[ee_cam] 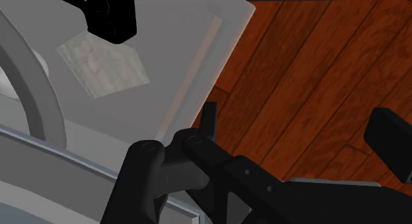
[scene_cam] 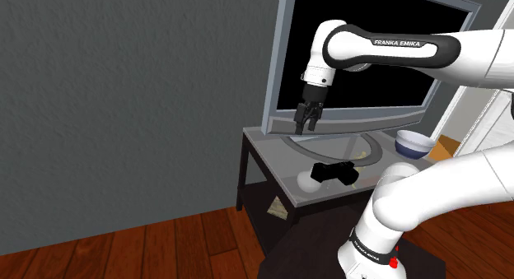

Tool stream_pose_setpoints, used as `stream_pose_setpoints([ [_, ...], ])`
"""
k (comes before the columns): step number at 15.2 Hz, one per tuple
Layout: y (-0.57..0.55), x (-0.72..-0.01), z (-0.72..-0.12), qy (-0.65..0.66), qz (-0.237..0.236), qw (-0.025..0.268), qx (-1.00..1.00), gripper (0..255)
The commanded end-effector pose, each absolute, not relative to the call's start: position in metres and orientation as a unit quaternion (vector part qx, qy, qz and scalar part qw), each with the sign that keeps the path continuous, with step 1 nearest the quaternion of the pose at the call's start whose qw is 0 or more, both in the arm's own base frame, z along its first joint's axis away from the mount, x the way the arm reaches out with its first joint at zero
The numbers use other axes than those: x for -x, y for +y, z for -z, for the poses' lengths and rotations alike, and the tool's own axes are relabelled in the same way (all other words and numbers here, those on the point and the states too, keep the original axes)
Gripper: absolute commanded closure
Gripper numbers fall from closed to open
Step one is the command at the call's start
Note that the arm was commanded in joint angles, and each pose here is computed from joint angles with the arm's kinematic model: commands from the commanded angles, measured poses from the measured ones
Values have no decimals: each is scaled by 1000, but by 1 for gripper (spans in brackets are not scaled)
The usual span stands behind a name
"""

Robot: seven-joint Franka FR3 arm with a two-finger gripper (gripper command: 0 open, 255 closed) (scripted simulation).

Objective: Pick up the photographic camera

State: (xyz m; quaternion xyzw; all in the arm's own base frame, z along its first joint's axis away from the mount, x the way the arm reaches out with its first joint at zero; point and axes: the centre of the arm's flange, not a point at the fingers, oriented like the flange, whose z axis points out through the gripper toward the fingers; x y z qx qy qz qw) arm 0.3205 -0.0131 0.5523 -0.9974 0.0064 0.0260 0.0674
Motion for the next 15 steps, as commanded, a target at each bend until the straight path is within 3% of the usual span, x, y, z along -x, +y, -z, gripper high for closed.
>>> stream_pose_setpoints([
  [1, -13, -320, -552, 6, -26, 67, 997, 0],
  [15, -115, -277, -418, -17, -10, 13, 1000, 0],
])
